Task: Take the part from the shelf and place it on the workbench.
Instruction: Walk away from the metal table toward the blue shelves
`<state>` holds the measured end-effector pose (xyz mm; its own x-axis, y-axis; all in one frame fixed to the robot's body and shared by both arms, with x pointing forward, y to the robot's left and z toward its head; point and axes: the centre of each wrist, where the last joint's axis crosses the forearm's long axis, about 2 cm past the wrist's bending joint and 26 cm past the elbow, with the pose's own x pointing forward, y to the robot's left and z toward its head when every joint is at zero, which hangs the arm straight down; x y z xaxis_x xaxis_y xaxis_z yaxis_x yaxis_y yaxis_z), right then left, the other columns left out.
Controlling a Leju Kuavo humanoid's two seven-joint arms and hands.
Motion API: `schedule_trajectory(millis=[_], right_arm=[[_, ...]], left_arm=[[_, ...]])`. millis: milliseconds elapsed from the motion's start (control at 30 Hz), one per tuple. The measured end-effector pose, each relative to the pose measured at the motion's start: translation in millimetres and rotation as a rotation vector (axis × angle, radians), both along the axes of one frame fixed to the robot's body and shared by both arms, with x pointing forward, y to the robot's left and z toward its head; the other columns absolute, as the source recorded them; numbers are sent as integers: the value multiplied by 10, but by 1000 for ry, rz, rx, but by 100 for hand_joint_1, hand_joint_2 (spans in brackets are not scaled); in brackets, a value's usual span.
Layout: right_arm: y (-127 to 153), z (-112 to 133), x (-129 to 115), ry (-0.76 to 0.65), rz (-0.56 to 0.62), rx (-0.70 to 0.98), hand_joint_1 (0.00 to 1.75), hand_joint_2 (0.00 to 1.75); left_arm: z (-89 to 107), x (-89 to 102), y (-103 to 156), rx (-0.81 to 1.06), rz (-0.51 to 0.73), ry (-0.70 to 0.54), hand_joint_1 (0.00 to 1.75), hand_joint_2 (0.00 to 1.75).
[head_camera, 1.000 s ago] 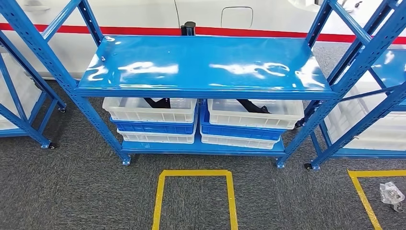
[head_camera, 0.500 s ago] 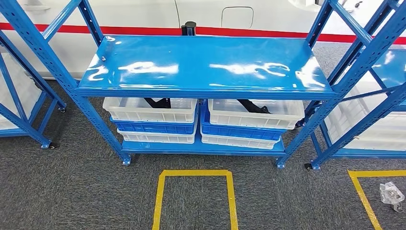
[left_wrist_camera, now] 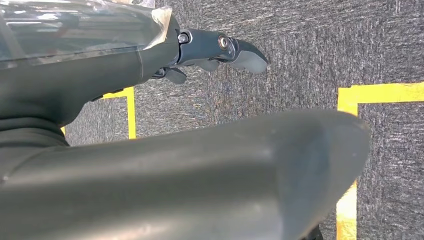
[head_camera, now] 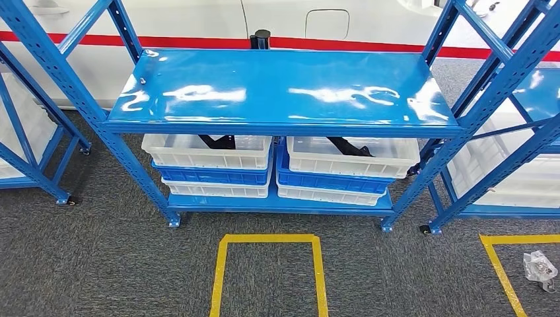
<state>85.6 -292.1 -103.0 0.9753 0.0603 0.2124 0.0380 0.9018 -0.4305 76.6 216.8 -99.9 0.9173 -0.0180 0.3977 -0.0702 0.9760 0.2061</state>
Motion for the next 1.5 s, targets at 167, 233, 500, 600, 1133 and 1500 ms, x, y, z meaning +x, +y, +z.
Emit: schedule_trajectory(millis=[167,233,500,600,1133,1500], right_arm=[[17,0,5,8,-2,15,0,0],[30,-2,-3,16,-5,25,0,0],[134,-26,-132,47,-1,69,0,175],[152,-31,-164,54,-3,75,0,175],[182,-43,-237,70,-10,104,0,175],[56,-70,-394,67,-32,153,0,87]], left_arm=[[0,1,2,1,-12,5,0,0],[0,2,4,5,-20,12,0,87],[-1,7,22,25,-34,37,0,175],[-2,7,35,26,-28,44,0,175],[-18,-37,95,34,-11,103,0,175],[-60,-158,276,-10,5,119,0,0]])
